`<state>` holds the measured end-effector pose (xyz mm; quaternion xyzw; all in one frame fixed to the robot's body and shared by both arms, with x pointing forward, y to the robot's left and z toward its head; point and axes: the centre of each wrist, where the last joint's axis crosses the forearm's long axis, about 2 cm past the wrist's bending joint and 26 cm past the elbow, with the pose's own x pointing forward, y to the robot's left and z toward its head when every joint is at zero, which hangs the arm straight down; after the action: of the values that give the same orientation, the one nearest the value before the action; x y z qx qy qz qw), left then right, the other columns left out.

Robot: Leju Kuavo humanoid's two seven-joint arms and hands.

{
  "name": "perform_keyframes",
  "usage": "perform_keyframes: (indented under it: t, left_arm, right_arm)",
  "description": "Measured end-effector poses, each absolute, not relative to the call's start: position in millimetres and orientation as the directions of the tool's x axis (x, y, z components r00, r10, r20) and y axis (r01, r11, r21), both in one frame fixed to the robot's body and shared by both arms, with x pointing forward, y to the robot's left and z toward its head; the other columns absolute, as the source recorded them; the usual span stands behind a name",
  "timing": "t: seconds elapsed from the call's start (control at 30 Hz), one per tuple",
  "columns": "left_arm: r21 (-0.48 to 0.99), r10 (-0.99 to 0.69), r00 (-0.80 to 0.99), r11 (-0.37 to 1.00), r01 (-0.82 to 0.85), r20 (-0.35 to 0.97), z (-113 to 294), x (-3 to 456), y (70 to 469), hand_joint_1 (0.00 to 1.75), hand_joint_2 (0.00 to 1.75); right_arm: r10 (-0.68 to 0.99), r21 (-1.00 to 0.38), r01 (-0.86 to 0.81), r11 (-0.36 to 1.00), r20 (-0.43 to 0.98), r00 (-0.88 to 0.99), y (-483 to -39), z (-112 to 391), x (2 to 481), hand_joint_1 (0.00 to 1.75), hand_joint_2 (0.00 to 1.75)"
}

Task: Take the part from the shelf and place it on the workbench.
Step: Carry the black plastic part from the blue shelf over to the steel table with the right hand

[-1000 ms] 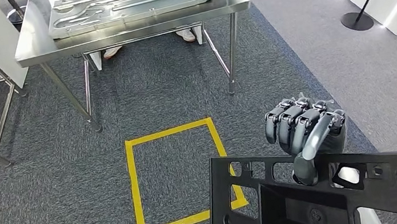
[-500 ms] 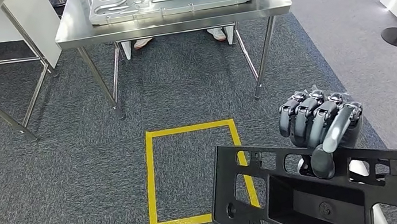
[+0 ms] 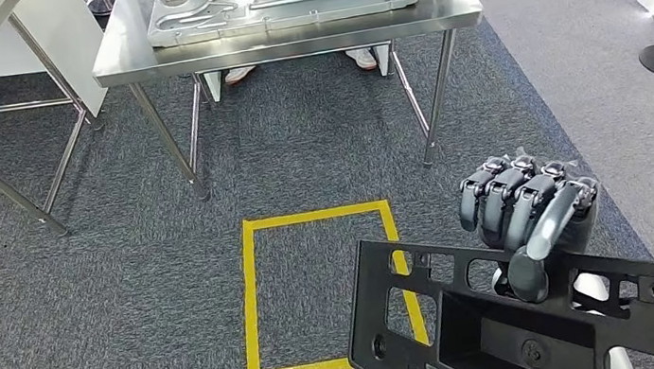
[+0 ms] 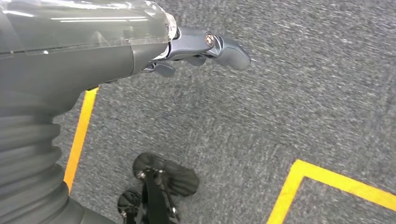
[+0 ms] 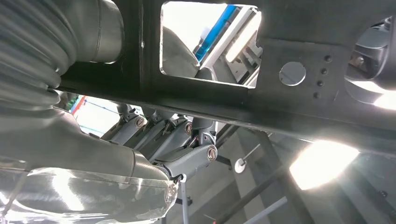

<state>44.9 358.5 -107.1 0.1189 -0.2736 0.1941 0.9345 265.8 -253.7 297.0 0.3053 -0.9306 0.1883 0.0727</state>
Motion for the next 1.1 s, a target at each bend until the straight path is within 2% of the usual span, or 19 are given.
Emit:
perform_keyframes:
  t: [1.1]
  left_arm:
    - [0.126,0.277,0.781,0.903,-0.411,0.560,-107.4,45.4,355.3,0.00,1.75]
  right_arm:
    - [-0.527,-0.263,-0.579,0.772,0.244,-0.814,-252.0,292.2,259.7,1.69,1.75]
